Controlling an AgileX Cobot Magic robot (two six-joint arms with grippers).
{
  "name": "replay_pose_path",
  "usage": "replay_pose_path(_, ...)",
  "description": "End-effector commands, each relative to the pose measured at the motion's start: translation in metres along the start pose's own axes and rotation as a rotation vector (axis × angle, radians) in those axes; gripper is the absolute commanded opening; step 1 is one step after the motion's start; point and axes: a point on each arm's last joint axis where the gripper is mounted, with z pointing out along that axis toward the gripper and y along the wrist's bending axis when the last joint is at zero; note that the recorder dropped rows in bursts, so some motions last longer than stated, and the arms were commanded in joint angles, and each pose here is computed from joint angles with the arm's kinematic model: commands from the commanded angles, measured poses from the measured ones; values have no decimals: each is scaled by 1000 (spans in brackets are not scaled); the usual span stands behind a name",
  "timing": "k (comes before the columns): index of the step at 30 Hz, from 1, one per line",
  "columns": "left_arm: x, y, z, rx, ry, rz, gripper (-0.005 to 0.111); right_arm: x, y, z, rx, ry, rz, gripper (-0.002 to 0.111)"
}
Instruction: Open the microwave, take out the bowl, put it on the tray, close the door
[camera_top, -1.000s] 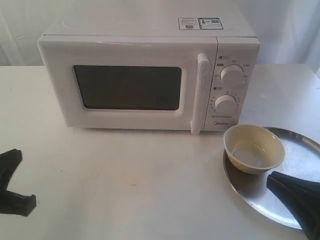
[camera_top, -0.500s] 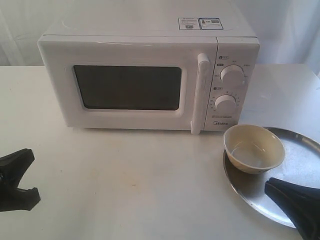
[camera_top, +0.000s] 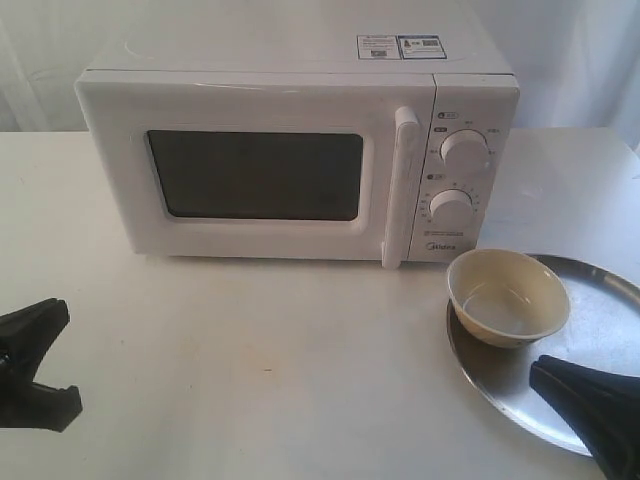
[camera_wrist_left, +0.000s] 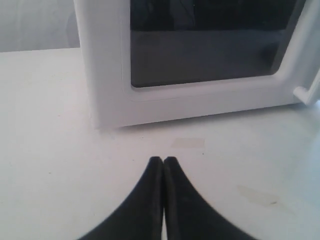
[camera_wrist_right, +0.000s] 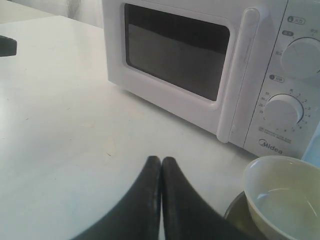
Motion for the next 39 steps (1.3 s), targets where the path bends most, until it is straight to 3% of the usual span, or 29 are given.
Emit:
replay_pose_path(1, 13, -3, -3, 68, 129, 224, 0, 1, 0, 0, 0, -2, -3, 0)
replay_pose_path(4, 30, -4, -10, 180, 325, 403, 0, 1, 0, 0, -2, -2, -4, 0)
replay_pose_path(8, 36, 13, -25, 111, 468, 329, 0, 1, 0, 0, -3, -2, -4, 0)
replay_pose_path(13, 24, 29, -46, -54, 354, 232, 0, 1, 0, 0, -3, -2, -4, 0)
replay_pose_path(21, 20, 35, -71, -237, 151, 108, 0, 1, 0, 0, 0, -2, -4, 0)
replay_pose_path(24, 18, 33, -76, -242, 85, 91, 0, 1, 0, 0, 0, -2, -4, 0)
replay_pose_path(39, 19, 28, -78, -205, 58, 17, 0, 1, 1, 0, -7, -2, -4, 0)
